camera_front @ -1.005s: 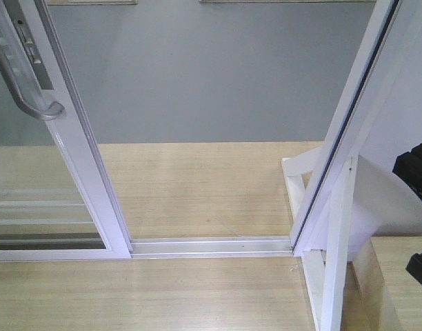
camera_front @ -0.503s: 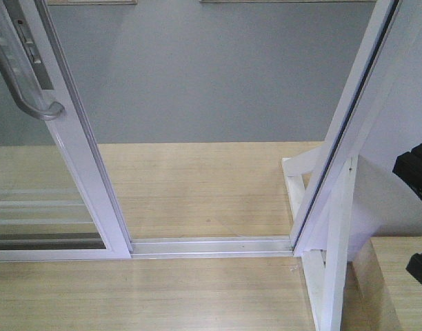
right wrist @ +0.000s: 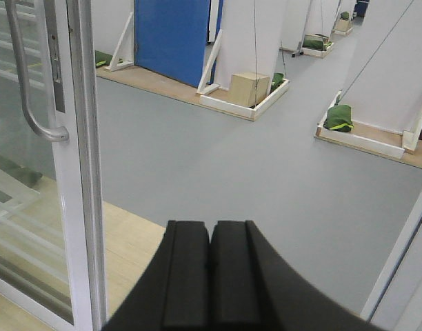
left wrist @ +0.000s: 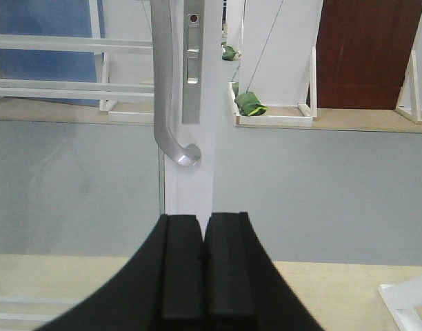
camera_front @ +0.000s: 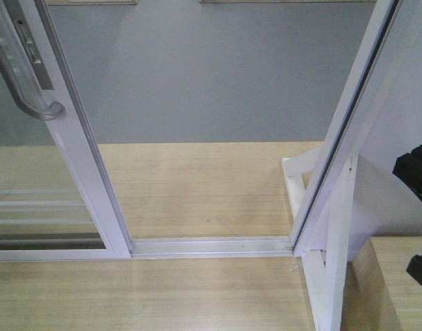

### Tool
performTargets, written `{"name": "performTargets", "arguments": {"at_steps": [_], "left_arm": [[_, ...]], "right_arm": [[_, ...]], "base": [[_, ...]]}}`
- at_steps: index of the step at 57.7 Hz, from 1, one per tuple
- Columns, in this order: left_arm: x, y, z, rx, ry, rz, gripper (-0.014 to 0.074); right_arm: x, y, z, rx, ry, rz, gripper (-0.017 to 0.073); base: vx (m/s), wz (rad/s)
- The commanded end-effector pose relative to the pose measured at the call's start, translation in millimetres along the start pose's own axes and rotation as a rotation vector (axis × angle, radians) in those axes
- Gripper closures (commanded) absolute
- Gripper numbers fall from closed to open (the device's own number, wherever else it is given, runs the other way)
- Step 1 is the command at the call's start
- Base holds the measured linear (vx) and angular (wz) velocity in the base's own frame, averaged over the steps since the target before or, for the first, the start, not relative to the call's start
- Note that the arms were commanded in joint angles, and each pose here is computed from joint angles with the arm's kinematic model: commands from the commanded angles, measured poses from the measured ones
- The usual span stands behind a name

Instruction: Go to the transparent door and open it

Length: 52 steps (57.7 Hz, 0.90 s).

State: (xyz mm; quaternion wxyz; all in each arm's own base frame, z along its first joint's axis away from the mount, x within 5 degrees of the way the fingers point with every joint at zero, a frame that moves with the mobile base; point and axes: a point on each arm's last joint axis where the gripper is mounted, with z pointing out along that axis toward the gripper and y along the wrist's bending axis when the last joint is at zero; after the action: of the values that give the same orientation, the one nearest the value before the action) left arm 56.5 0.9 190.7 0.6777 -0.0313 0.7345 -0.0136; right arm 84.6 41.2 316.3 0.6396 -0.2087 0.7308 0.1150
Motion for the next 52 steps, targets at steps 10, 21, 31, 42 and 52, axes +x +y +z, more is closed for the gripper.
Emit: {"name": "performTargets", "arguments": {"at_steps": [10, 21, 31, 42, 52], "left_arm": [[1, 0.3, 1, 0.004, -0.069, -0.018, 0.0594], [1, 0.3, 1, 0.004, -0.069, -0.018, 0.0594], [1, 0.3, 1, 0.004, -0.069, -0.018, 0.0594], [1, 0.3, 1, 0.004, -0.069, -0.018, 0.0594], [1, 0.3, 1, 0.004, -0.069, -0.018, 0.0594]], "right_arm": [[-15, -3.7, -2, 0.033, -0.096, -0.001, 0.0562], [-15, -3.7, -2, 0.033, -0.096, -0.001, 0.0562], [-14, -6.1, -1, 0.064, -0.083, -0.082, 0.0562], [31, -4.2, 13, 0.082, -0.11, 0.057, 0.0562], [92, 4.0, 17, 0.061, -0.086, 0.082, 0.0562]], "base": [[0.0, 0.0], [0.0, 0.0], [0.0, 0.0], [0.0, 0.0], [0.0, 0.0]]}}
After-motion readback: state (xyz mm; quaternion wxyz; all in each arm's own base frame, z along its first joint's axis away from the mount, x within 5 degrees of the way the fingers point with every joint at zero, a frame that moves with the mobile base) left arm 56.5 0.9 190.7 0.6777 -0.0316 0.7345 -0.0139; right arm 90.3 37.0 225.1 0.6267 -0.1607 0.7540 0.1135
